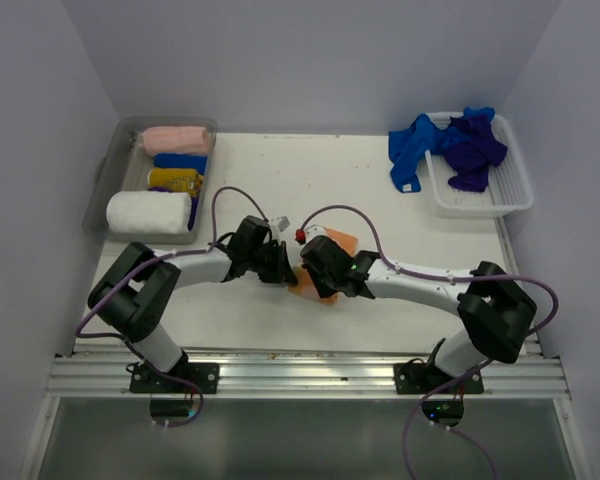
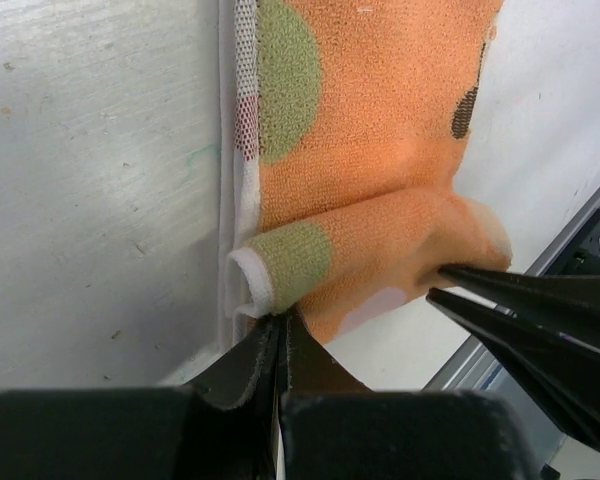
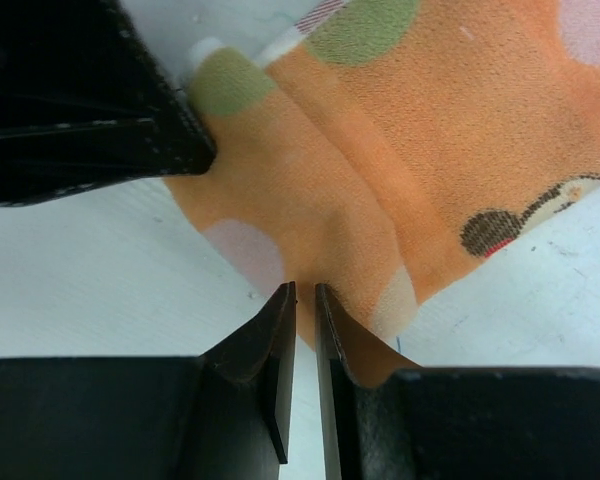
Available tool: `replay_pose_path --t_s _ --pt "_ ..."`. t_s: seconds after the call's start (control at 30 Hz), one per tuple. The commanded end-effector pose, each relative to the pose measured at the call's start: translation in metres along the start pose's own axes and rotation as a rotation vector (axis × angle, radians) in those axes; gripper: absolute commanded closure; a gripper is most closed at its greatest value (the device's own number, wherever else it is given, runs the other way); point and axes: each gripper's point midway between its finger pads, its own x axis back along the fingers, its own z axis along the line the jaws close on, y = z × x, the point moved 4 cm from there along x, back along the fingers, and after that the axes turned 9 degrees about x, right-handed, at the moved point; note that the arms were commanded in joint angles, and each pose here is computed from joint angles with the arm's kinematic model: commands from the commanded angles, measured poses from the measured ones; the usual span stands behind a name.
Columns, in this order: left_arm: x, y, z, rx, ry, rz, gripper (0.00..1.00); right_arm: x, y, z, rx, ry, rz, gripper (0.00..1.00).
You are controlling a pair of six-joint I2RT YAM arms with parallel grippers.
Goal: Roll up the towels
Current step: Roll the towel
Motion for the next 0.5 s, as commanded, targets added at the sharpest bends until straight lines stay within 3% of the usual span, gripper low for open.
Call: replay_pose_path --t_s 0.0,0.27,0.47 --pt "0.001 0.014 -0.011 -0.047 -0.011 -0.036 1.0 -0.002 0.01 -0.019 -0.034 -0.076 -0.028 0.83" --pt "0.013 0.024 -0.025 -0.077 -0.01 -0.052 1.0 -0.028 -0.021 -0.027 -0.052 -0.117 0.055 0.88" --pt "0.019 0.036 -0.037 -0.106 -0.011 -0.076 1.0 -0.027 -0.034 -0.03 -0.141 -0.147 0.044 0.9"
